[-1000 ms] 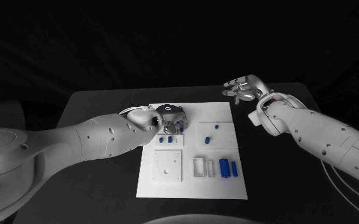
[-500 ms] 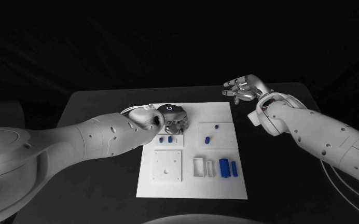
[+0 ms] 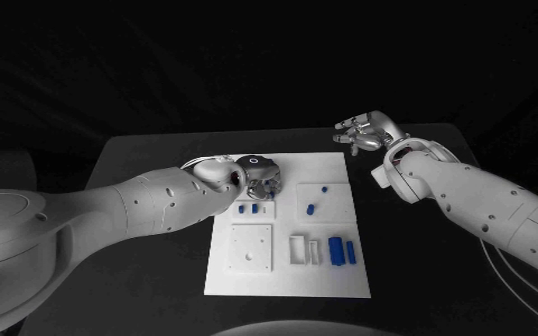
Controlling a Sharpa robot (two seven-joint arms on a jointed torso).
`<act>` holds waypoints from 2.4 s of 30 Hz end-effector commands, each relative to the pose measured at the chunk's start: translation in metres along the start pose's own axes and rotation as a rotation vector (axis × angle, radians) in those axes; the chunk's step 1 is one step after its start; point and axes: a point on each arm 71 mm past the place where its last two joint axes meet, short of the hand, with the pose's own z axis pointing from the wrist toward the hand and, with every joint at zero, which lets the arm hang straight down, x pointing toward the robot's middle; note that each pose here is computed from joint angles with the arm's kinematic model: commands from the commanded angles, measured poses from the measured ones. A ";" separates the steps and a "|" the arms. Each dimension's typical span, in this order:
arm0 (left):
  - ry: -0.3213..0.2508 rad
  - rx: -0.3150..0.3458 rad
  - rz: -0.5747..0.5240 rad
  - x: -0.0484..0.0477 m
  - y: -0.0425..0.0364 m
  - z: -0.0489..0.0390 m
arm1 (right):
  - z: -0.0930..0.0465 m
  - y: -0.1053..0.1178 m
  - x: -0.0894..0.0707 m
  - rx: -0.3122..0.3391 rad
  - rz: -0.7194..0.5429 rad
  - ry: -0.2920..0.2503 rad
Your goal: Assemble the parts on the task board
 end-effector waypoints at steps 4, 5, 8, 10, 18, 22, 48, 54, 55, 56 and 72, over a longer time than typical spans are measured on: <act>0.037 -0.013 0.001 0.0092 0.0028 -0.0026 | 0.000 0.001 0.000 -0.005 -0.002 0.005; 0.030 -0.010 0.001 0.0088 0.0026 -0.0027 | 0.000 0.001 0.000 -0.005 -0.002 0.005; 0.009 -0.002 0.003 0.0073 0.0018 -0.0031 | 0.000 0.000 0.000 -0.005 -0.003 0.005; -0.001 0.002 0.003 0.0067 0.0014 -0.0033 | 0.000 0.000 0.000 -0.006 -0.003 0.005; -0.031 0.012 -0.006 0.0048 0.0006 -0.0053 | 0.000 0.000 0.000 -0.006 -0.003 0.004; -0.042 0.013 -0.015 0.0041 0.0008 -0.0071 | 0.000 0.000 0.000 -0.006 -0.003 0.004; -0.131 -0.018 -0.059 -0.0341 0.0144 -0.0345 | -0.002 -0.002 -0.004 -0.001 -0.007 0.002; -0.132 -0.040 -0.080 -0.0397 0.0213 -0.0399 | -0.002 -0.002 -0.004 -0.001 -0.007 0.002; -0.131 -0.042 -0.082 -0.0399 0.0220 -0.0404 | -0.002 -0.002 -0.004 0.000 -0.007 0.002; -0.131 -0.045 -0.083 -0.0402 0.0230 -0.0411 | -0.002 -0.002 -0.004 0.000 -0.007 0.002; -0.112 -0.079 -0.094 -0.0324 0.0347 -0.0451 | -0.002 -0.002 -0.004 -0.003 -0.006 0.003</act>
